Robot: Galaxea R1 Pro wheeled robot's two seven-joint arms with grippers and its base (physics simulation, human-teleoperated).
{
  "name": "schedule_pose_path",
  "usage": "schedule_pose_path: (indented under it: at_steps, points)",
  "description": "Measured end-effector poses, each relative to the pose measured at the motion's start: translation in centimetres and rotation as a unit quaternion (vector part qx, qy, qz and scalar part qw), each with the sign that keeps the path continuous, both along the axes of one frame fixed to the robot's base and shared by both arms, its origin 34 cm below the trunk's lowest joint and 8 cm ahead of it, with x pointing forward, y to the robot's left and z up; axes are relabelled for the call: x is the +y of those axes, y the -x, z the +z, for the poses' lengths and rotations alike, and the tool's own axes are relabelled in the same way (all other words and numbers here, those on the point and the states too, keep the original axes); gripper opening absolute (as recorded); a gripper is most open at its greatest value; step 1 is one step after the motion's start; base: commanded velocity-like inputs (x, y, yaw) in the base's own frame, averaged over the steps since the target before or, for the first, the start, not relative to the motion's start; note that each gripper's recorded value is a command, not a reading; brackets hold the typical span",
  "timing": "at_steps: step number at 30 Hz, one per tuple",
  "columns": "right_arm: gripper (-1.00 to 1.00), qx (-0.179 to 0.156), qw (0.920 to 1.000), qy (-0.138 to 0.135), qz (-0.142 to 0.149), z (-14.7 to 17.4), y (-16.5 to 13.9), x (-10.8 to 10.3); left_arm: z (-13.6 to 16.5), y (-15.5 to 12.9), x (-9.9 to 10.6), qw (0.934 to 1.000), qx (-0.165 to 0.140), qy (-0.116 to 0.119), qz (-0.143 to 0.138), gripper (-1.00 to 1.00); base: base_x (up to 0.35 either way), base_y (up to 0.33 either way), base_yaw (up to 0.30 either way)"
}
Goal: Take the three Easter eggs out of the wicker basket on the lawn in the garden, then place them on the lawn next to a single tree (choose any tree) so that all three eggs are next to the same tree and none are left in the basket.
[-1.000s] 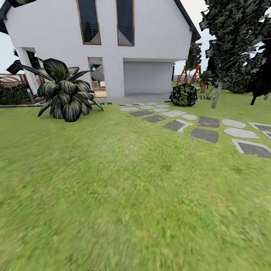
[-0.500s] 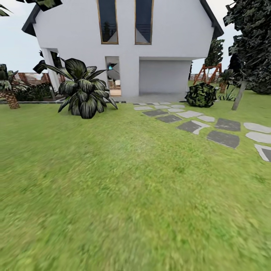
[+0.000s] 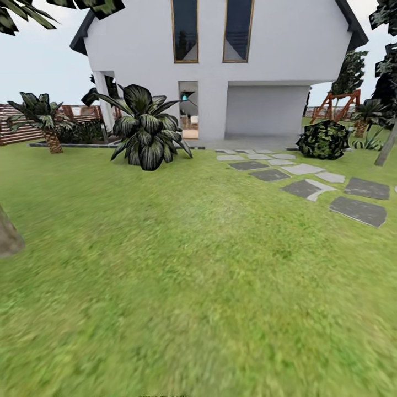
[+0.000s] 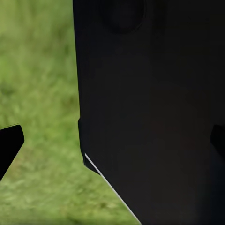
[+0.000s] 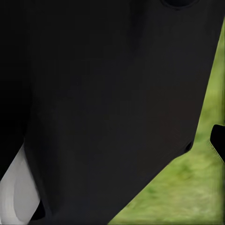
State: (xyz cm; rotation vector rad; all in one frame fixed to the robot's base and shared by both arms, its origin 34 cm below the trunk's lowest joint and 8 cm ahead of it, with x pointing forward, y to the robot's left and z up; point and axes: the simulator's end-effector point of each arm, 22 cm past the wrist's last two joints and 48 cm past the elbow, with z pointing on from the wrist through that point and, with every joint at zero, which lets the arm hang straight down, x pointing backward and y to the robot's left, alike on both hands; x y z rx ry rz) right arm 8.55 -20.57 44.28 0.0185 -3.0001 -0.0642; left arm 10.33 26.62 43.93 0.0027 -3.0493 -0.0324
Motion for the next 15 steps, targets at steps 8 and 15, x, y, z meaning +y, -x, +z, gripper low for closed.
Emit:
schedule_pose_path:
  at_steps: [8,15]
  points:
    - [1.0,0.002,1.0,0.0,0.0,0.03,0.2,0.03,0.01,0.16,0.0,1.0,0.002,0.0,0.0,1.0,0.0,0.0,0.254]
    - [1.0,0.004,1.0,0.0,0.0,0.05,0.34,0.03,0.03,0.29,0.0,1.0,0.004,0.0,0.0,1.0,0.0,0.0,0.254]
